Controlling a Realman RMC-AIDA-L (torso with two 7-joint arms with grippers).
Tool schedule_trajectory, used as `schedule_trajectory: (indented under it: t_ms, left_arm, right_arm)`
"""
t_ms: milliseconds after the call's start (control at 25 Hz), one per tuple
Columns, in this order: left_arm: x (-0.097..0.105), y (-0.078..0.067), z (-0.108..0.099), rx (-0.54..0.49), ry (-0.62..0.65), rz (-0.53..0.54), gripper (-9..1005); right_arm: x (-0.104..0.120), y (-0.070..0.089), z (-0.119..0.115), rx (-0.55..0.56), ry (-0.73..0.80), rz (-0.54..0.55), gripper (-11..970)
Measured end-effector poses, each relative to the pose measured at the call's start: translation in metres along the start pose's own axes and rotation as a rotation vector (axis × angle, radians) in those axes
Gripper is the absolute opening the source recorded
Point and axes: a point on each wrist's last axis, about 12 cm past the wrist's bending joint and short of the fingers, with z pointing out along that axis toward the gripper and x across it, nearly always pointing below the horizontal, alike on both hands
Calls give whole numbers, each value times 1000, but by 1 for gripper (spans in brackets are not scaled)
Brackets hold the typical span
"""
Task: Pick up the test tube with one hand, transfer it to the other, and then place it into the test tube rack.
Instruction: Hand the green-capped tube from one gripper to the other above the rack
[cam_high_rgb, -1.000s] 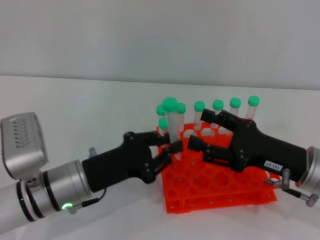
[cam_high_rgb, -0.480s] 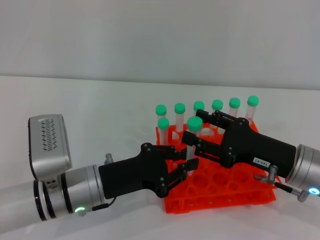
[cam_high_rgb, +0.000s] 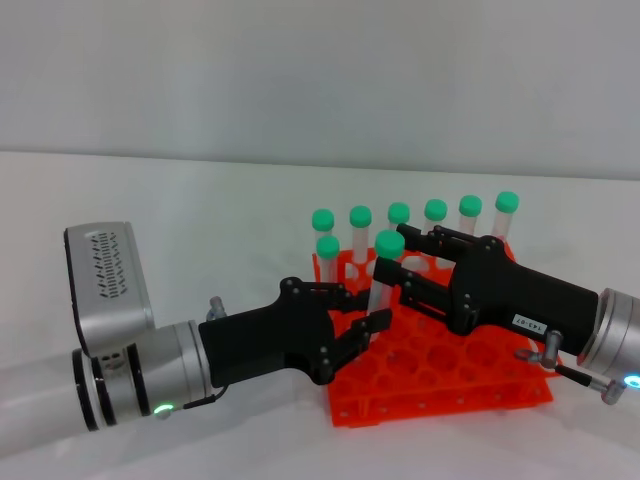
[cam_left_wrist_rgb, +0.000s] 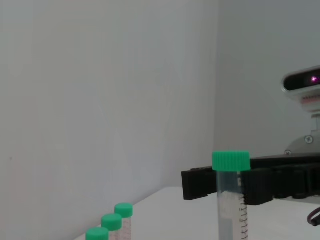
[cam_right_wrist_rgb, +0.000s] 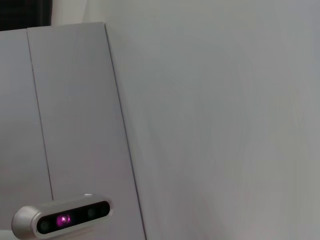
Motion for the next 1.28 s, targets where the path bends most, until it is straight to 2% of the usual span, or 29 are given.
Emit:
schedule_trajectory:
  t_ms: [320,840,1280]
  left_arm:
    - [-1,-1,6,30,12,35,227]
    - [2,-3,4,2,-5,7,231]
    - [3,-5,6,10,-2,0,234]
  right_arm:
    - [3,1,-2,0,13,12,520]
    - [5,1,-8,-12,41,3,384]
    - [5,3,-5,-28,37,2,196]
